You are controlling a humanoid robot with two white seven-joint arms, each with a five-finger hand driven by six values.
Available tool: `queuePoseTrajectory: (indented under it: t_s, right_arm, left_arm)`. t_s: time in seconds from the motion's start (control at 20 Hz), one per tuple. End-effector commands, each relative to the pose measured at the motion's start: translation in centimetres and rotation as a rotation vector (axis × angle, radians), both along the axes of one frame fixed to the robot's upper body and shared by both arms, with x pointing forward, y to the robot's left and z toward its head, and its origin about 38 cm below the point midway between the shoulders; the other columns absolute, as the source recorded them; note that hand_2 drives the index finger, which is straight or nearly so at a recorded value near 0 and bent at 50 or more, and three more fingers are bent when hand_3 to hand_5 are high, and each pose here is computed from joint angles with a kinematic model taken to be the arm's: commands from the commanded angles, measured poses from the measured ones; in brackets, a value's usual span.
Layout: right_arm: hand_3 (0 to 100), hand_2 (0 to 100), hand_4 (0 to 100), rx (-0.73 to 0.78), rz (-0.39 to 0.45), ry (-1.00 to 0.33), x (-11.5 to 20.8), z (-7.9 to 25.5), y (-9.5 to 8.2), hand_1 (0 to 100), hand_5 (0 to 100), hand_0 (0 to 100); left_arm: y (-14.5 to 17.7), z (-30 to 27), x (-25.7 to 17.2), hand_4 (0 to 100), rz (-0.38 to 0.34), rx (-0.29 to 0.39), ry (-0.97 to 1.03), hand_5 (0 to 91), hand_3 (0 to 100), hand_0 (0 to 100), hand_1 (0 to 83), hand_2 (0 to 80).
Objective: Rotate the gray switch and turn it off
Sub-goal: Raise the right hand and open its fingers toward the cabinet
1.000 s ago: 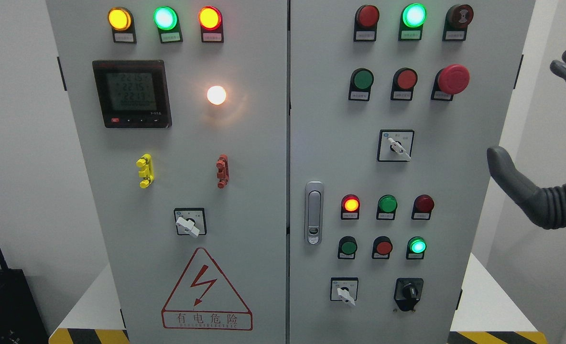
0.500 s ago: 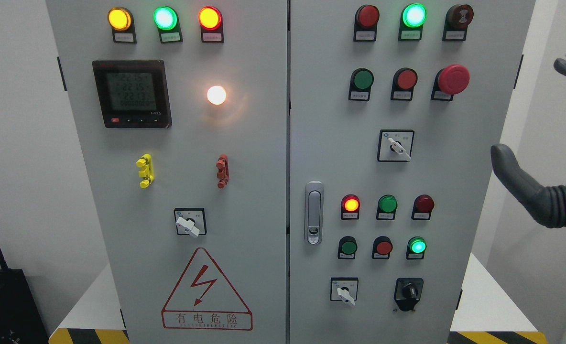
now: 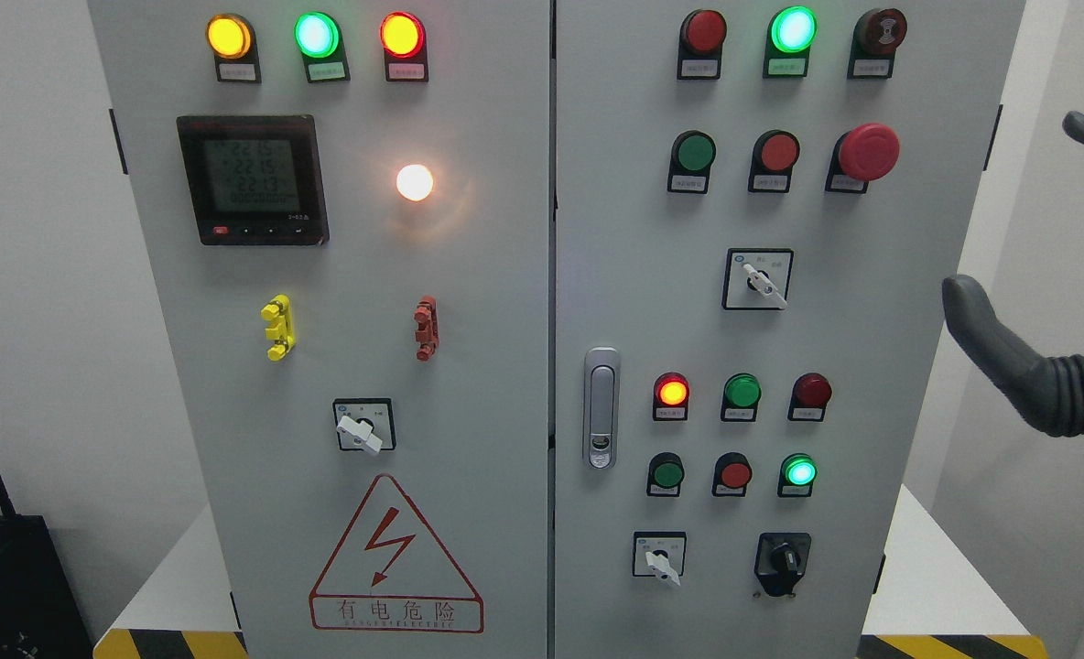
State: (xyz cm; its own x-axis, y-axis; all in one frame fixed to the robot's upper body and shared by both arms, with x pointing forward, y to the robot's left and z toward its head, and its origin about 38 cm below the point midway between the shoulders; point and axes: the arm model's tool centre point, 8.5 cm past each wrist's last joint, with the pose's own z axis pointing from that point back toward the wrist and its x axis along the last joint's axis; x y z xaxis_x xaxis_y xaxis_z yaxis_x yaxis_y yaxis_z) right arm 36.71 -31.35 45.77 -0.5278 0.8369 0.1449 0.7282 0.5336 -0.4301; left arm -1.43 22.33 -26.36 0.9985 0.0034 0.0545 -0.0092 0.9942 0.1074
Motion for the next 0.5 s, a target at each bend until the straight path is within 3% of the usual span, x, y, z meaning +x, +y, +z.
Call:
queuePoseTrajectory:
  t_s: [0.0,0.1,0.2,0.45]
  right_arm:
    - [20,6,7,0.015,0.005,-0.007,-0.2,-0.2,0.2,34,0,22]
    - [40,12,30,0.040,0.021,-0.007,-0.1,-0.8,0.7,35,20,22]
    - [51,19,40,0.057,0.033,0.008,0.1,-1.5,1.1,36,35,23]
    - [59,33,49,0.103,0.085,0.067,0.7,-3.6,3.3,37,52,24]
  left_arm:
    - [0.0,0.1,-0.8,0,0.024,0.000,0.024,0.0,0,12,38.9,0.0]
    - [0.0,0.1,-0.9,0,0.025,0.000,0.025,0.0,0,12,38.9,0.0]
    - [0.0,0.1,-0.8,0,0.025,0.001,0.024,0.0,0,12,38.9,0.0]
    - [0.0,0.1,-0.9,0,0.023,0.000,0.025,0.0,0,12,38.9,0.0]
